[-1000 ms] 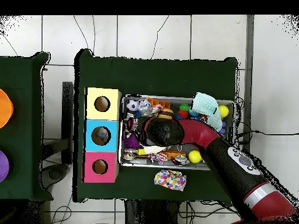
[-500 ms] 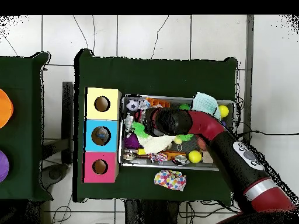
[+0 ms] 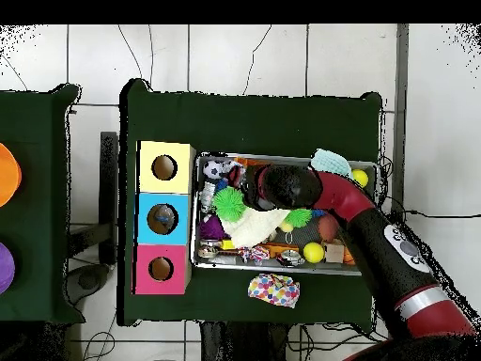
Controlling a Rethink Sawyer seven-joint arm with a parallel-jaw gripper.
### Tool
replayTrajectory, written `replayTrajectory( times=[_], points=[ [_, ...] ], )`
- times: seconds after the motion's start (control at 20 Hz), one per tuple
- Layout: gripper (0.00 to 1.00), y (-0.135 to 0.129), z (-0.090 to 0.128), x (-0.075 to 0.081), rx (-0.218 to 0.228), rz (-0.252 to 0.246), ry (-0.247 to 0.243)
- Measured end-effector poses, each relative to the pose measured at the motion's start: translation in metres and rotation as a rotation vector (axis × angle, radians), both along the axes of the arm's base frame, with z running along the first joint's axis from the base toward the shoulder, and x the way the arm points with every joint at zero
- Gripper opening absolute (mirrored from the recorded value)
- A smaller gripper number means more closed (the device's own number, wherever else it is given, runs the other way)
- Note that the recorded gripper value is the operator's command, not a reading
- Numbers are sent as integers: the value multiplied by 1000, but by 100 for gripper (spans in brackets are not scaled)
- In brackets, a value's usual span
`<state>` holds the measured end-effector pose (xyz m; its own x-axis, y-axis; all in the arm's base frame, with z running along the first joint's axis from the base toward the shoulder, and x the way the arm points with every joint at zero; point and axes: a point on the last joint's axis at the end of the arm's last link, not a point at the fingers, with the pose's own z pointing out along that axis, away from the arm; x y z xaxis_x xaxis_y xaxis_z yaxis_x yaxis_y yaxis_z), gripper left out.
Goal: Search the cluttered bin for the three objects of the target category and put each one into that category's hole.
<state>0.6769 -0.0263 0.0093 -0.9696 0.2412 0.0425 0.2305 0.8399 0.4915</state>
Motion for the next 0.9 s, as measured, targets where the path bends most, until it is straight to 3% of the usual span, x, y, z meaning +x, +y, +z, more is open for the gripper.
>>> replayTrajectory(
  times=[0.9],
  points=[
    [100, 5, -14, -7, 20, 0, 19]
  ],
)
